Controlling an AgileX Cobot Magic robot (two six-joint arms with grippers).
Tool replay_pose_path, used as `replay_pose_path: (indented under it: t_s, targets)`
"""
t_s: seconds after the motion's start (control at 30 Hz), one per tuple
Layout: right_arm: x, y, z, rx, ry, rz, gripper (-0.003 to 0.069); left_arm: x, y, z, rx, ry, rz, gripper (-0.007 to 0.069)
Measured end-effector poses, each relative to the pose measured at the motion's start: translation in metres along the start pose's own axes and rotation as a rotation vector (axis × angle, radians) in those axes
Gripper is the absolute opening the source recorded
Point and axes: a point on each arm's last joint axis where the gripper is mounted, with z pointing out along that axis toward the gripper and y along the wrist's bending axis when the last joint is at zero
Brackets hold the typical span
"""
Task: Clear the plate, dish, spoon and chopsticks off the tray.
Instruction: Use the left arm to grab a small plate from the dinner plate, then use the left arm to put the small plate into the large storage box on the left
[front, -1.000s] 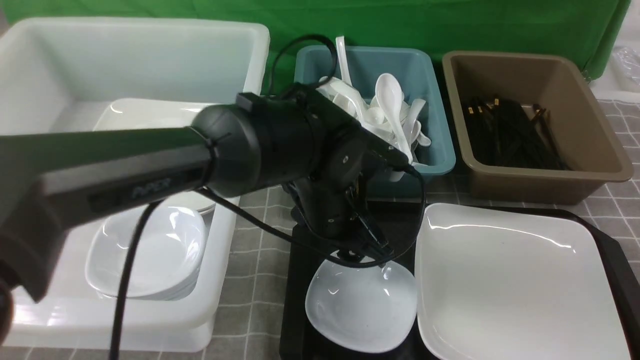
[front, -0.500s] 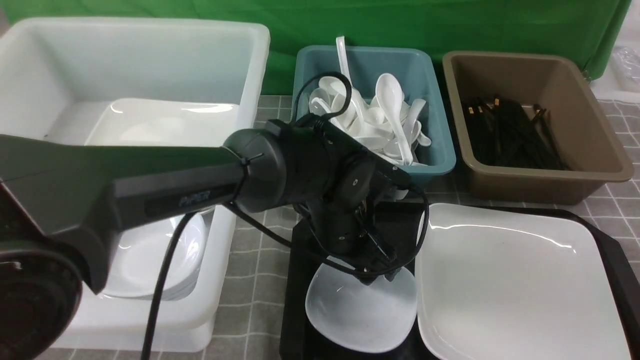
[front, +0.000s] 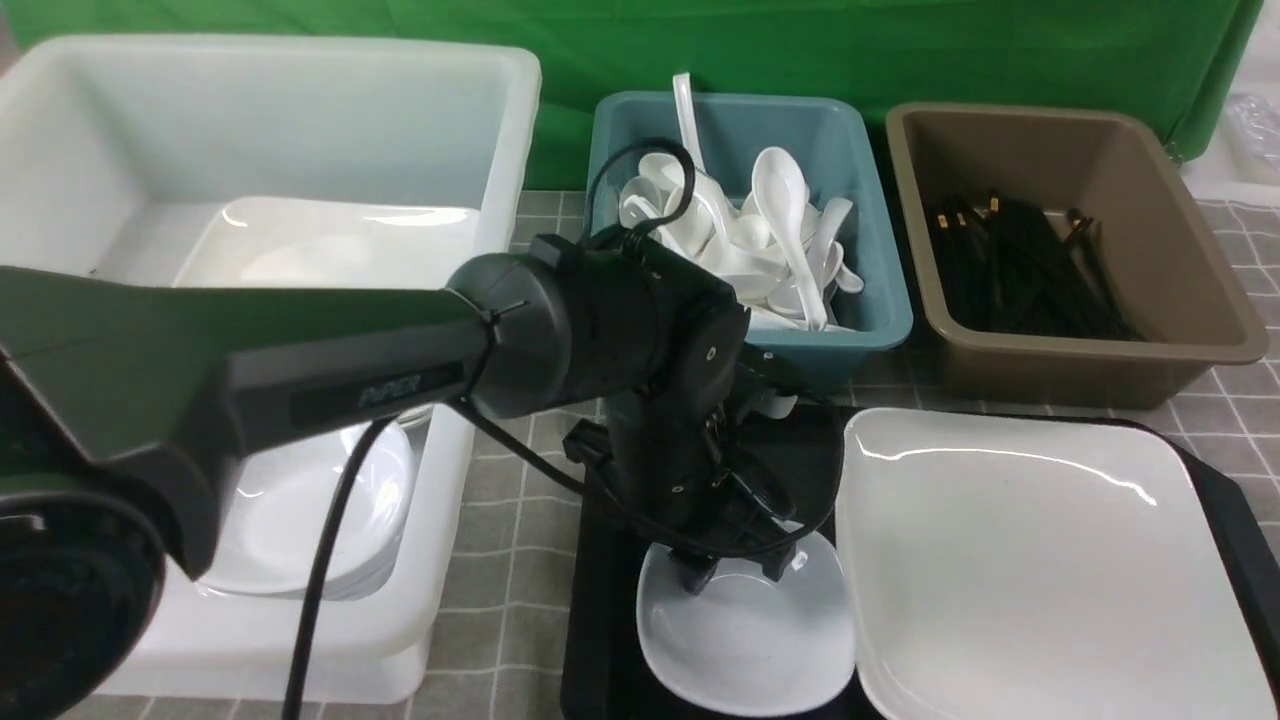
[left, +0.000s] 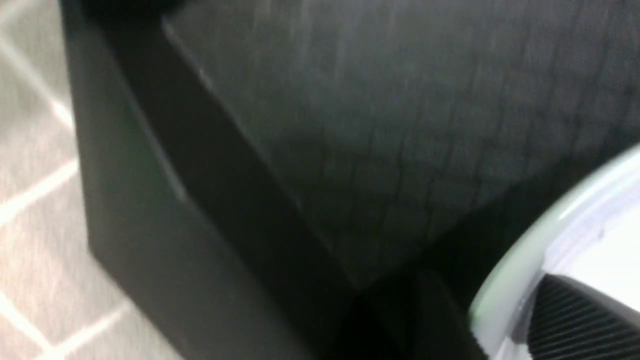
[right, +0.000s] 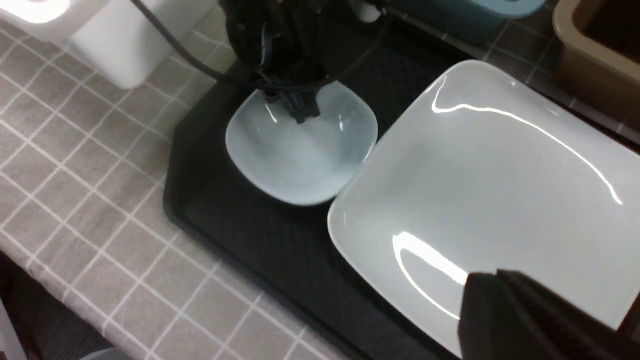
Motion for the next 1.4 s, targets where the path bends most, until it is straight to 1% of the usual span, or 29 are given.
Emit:
replay_pose_path:
  t_s: [0.07, 0.17, 0.2, 0.23, 0.27, 0.3, 0.33, 0.37, 0.47, 0.5, 0.6, 0.63, 0.7, 0.73, 0.77, 0.8, 0.87, 0.9, 0.97, 1.03, 1.1, 1.13, 1.17, 1.2, 1.3, 1.4]
  targets:
    - [-0.001, 0.000, 0.000, 0.000, -0.010, 0.000, 0.0019, 0.000, 0.000, -0.004, 0.001, -0.007, -0.004, 0.0221]
    - [-0.002, 0.000, 0.000, -0.002, -0.023, 0.002, 0.0019, 0.000, 0.000, -0.016, 0.001, -0.032, -0.007, 0.0184]
    - [-0.003, 0.000, 0.000, -0.005, -0.034, 0.004, 0.0019, 0.000, 0.001, -0.030, 0.000, -0.059, -0.008, 0.0140]
    - [-0.004, 0.001, 0.000, -0.006, -0.041, 0.006, 0.0019, 0.001, 0.002, -0.036, -0.002, -0.071, -0.006, 0.0118]
    - [-0.006, 0.001, 0.000, -0.009, -0.062, 0.009, 0.0019, 0.002, 0.002, -0.058, 0.000, -0.124, -0.017, 0.0063]
    - [-0.006, 0.001, 0.000, -0.010, -0.064, 0.009, 0.0019, 0.002, 0.002, -0.058, 0.000, -0.125, -0.017, 0.0059]
    - [-0.008, 0.001, 0.001, -0.020, -0.083, 0.013, 0.0019, 0.005, 0.004, -0.083, 0.007, -0.184, -0.024, 0.0039]
    - [-0.009, 0.002, 0.001, -0.021, -0.085, 0.013, 0.0019, 0.005, 0.003, -0.086, 0.009, -0.189, -0.026, 0.0039]
    - [-0.019, 0.007, 0.005, -0.094, -0.117, -0.006, 0.0019, 0.015, 0.013, -0.138, 0.066, -0.312, -0.088, 0.0035]
    - [-0.020, 0.007, 0.005, -0.099, -0.119, -0.008, 0.0019, 0.016, 0.014, -0.141, 0.069, -0.318, -0.092, 0.0035]
    - [-0.044, 0.014, 0.006, -0.196, -0.150, -0.045, 0.0020, 0.039, 0.042, -0.197, 0.093, -0.438, -0.186, 0.0034]
    - [-0.050, 0.015, 0.006, -0.219, -0.159, -0.052, 0.0020, 0.044, 0.048, -0.206, 0.089, -0.455, -0.202, 0.0034]
    - [-0.065, 0.017, 0.009, -0.250, -0.170, -0.081, 0.0020, 0.060, 0.067, -0.228, 0.074, -0.497, -0.250, 0.0034]
    - [-0.073, 0.017, 0.014, -0.275, -0.163, -0.093, 0.0020, 0.072, 0.080, -0.239, 0.052, -0.536, -0.300, 0.0034]
    - [-0.079, 0.018, 0.016, -0.288, -0.163, -0.097, 0.0020, 0.079, 0.086, -0.245, 0.043, -0.559, -0.323, 0.0034]
    - [-0.089, 0.019, 0.026, -0.318, -0.139, -0.104, 0.0020, 0.095, 0.101, -0.254, 0.019, -0.595, -0.383, 0.0034]
    - [-0.102, 0.024, 0.041, -0.359, -0.102, -0.124, 0.0020, 0.116, 0.118, -0.257, -0.005, -0.624, -0.480, 0.0034]
    - [-0.108, 0.030, 0.054, -0.390, -0.071, -0.152, 0.0020, 0.131, 0.129, -0.255, -0.016, -0.634, -0.547, 0.0034]
    - [-0.118, 0.041, 0.067, -0.433, -0.047, -0.199, 0.0020, 0.149, 0.141, -0.246, -0.016, -0.646, -0.647, 0.0034]
    - [-0.127, 0.060, 0.081, -0.474, -0.026, -0.271, 0.0020, 0.169, 0.154, -0.230, -0.007, -0.655, -0.769, 0.0034]
    - [-0.134, 0.074, 0.091, -0.494, -0.009, -0.327, 0.0020, 0.183, 0.161, -0.212, 0.007, -0.649, -0.860, 0.0034]
    - [-0.138, 0.084, 0.097, -0.502, 0.000, -0.368, 0.0020, 0.193, 0.168, -0.200, 0.015, -0.657, -0.934, 0.0034]
    - [-0.140, 0.091, 0.101, -0.508, 0.009, -0.391, 0.0020, 0.198, 0.170, -0.190, 0.017, -0.654, -0.965, 0.0034]
    - [-0.144, 0.102, 0.107, -0.521, 0.015, -0.425, 0.0020, 0.207, 0.175, -0.175, 0.027, -0.652, -1.033, 0.0034]
    - [-0.149, 0.115, 0.116, -0.539, 0.027, -0.458, 0.0020, 0.216, 0.176, -0.156, 0.039, -0.640, -1.086, 0.0034]
    - [-0.154, 0.130, 0.131, -0.558, 0.044, -0.487, 0.0020, 0.221, 0.174, -0.134, 0.071, -0.621, -1.144, 0.0034]
